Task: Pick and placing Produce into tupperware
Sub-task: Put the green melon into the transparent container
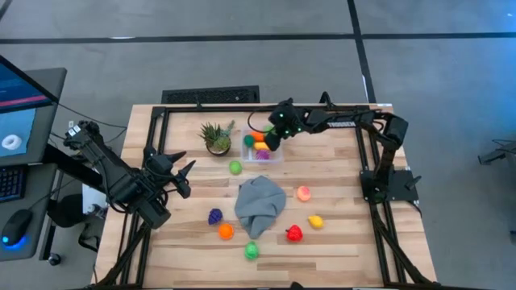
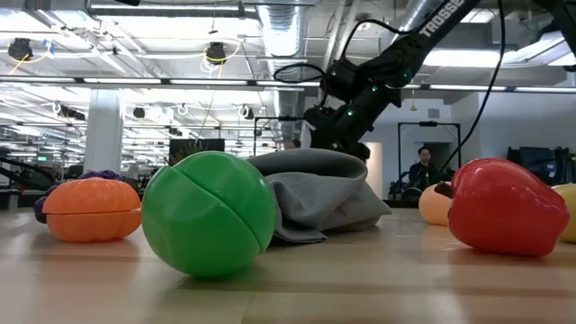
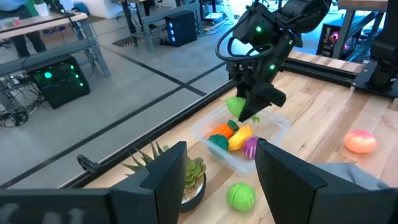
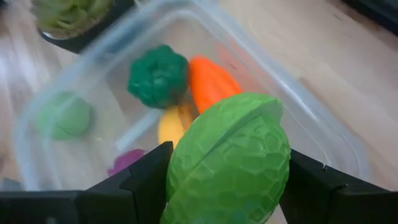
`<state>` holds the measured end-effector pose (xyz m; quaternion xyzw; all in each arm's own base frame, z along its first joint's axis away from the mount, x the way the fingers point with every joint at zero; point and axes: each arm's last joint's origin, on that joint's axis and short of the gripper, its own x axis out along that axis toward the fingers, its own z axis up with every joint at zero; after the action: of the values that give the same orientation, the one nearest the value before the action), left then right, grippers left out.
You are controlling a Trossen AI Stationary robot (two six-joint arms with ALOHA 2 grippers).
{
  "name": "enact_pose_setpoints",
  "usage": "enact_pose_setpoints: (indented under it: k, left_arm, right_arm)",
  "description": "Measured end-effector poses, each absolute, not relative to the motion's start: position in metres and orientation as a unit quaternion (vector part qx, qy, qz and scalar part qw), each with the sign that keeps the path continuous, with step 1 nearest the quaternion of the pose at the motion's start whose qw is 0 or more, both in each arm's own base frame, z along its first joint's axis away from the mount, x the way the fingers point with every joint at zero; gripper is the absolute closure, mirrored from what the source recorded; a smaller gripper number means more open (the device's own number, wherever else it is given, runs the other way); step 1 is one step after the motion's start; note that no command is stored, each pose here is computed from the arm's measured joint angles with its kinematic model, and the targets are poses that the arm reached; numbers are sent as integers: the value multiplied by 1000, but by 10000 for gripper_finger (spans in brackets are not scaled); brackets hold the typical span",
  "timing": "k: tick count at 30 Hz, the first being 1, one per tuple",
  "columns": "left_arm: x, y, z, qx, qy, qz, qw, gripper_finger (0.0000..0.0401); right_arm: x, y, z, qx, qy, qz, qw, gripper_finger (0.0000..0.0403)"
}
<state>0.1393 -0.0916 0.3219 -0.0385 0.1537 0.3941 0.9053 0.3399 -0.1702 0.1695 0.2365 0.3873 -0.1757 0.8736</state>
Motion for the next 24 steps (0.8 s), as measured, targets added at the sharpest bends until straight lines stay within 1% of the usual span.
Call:
enact_pose_setpoints:
  k: [4,15,20,24]
  left_arm:
    - [139,-92,322,-36,151,394,906,221]
    - [139,-92,322,-34,151,394,906,221]
    - [139,-92,322,-35,151,394,906,221]
    - [139,-92,322,-35,151,394,906,221]
  right_arm:
    - [339,-168,168,233,401,-173,869,134]
    - [342,-163,169,227,398,-163,874,134]
    - [343,-161,169,228,396,-124,881,134]
    - [344,-161,170,227,389,-117,885,133]
